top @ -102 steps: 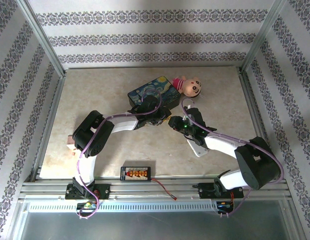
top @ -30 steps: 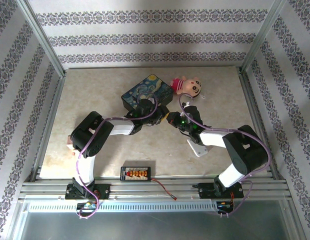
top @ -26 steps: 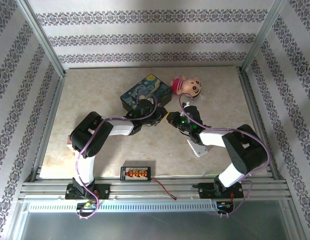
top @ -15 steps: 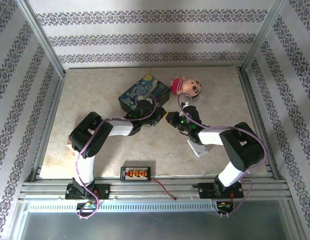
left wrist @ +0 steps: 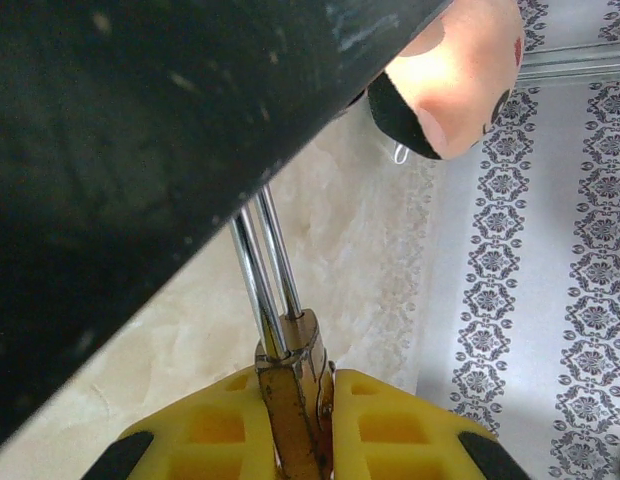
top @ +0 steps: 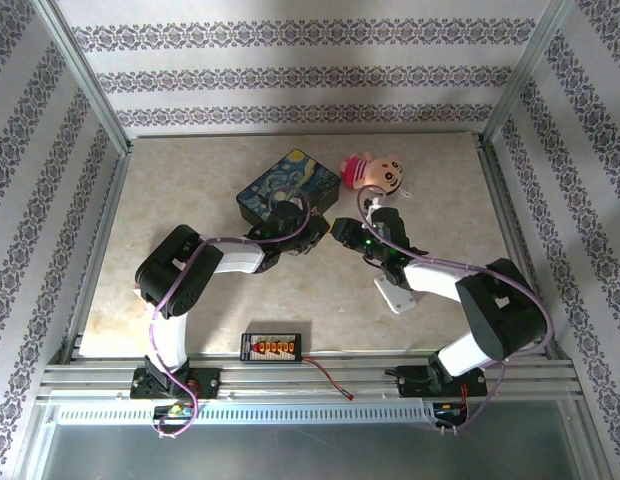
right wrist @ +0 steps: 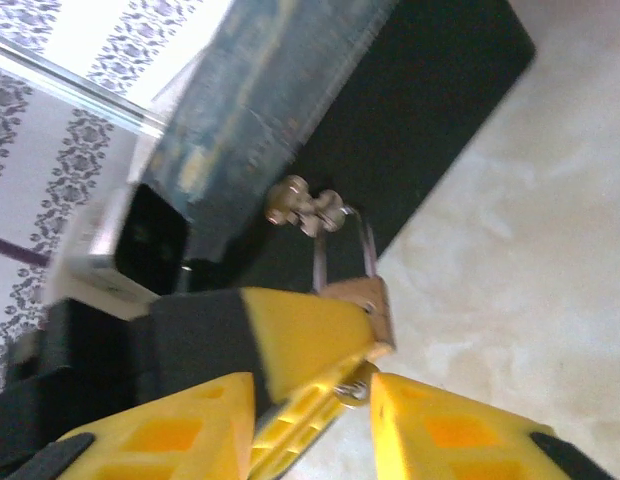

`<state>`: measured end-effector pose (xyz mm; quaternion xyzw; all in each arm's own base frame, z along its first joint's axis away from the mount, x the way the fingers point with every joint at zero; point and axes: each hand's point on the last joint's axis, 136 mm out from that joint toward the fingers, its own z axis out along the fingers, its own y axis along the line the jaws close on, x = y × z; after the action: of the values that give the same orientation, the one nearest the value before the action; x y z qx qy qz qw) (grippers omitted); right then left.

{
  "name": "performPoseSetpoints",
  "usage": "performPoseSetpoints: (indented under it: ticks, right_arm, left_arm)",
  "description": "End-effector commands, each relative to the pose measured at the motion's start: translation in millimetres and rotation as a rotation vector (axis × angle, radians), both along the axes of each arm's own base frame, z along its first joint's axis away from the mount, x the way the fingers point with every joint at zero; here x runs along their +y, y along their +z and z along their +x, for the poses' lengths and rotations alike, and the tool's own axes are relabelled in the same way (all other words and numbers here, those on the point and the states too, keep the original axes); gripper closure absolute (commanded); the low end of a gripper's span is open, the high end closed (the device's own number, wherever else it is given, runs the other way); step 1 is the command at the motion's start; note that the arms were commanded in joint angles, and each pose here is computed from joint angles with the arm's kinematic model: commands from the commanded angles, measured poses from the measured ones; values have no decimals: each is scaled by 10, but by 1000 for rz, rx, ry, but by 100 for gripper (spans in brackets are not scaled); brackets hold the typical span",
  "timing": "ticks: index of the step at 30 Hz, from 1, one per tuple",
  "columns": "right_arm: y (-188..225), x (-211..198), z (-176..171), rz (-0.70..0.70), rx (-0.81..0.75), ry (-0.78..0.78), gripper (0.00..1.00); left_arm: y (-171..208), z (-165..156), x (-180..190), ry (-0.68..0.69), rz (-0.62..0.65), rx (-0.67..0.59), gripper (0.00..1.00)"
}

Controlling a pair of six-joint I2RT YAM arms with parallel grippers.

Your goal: Unlock a padlock with a key

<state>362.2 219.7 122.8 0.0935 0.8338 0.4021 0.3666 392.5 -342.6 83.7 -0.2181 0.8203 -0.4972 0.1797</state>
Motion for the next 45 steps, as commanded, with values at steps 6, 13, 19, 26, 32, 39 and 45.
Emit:
performPoseSetpoints:
  ticks: [6,13,19,26,32,39,45]
  right_arm:
    - [73,-203,259,84,47,-21,60]
    - [-144,-33,468,154,150,10,72]
    - [-289,151,570,202,181,58,80]
    - [-295,16,556,127,167,36,80]
    - [-401,-107,629,0,191,38,85]
    - [-527,-130,789,-39,224,45,91]
    - [-653,-88,913,-37,257,73,94]
  left_arm:
    - [-501,-401,92,-24,31,247,94]
    - [-473,-371,39,-31,-20,228,73]
    - [-492,-309,-5,-21,-47,220,74]
    - [-627,-395,261,31,118,251,72]
    - [-560,-419,463,52,327,207,48]
    - [-647,-292,302,73,332,150,52]
    - [-678,-146,177,88,293,83,53]
